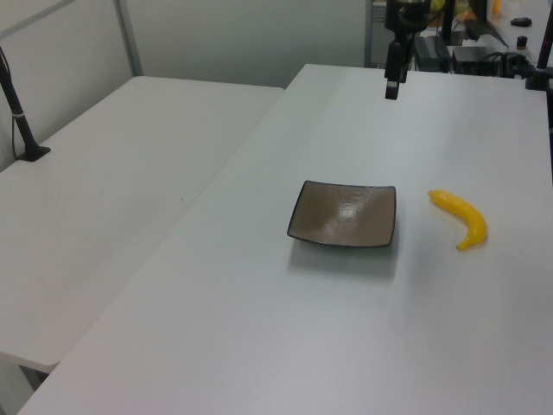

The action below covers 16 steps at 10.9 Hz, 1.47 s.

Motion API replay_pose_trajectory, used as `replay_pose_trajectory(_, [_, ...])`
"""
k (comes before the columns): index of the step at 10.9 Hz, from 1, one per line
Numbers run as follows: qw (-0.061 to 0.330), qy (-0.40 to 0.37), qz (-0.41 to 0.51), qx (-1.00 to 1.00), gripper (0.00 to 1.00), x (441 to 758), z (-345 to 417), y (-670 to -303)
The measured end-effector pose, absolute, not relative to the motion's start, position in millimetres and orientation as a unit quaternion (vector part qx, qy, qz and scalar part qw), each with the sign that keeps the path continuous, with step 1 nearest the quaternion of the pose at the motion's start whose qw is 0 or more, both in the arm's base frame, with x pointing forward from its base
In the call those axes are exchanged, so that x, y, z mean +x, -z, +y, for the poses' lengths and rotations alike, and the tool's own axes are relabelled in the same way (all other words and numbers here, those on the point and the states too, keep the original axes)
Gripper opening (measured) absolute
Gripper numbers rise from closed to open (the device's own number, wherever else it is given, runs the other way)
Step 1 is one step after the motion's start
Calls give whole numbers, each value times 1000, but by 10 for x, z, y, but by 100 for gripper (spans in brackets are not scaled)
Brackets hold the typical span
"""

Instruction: Bananas placed on a ceramic plate

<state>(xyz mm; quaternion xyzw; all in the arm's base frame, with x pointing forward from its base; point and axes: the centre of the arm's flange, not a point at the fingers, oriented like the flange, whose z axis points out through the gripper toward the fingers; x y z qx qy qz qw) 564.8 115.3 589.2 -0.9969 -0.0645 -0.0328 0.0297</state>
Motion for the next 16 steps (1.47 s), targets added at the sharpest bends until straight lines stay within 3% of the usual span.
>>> replay_pose_trajectory(11, [29,25,-45,-998,100,5647,1207,-5817])
replay_pose_trajectory(16, [15,-17,-37,-999,100,5602,1060,-5617])
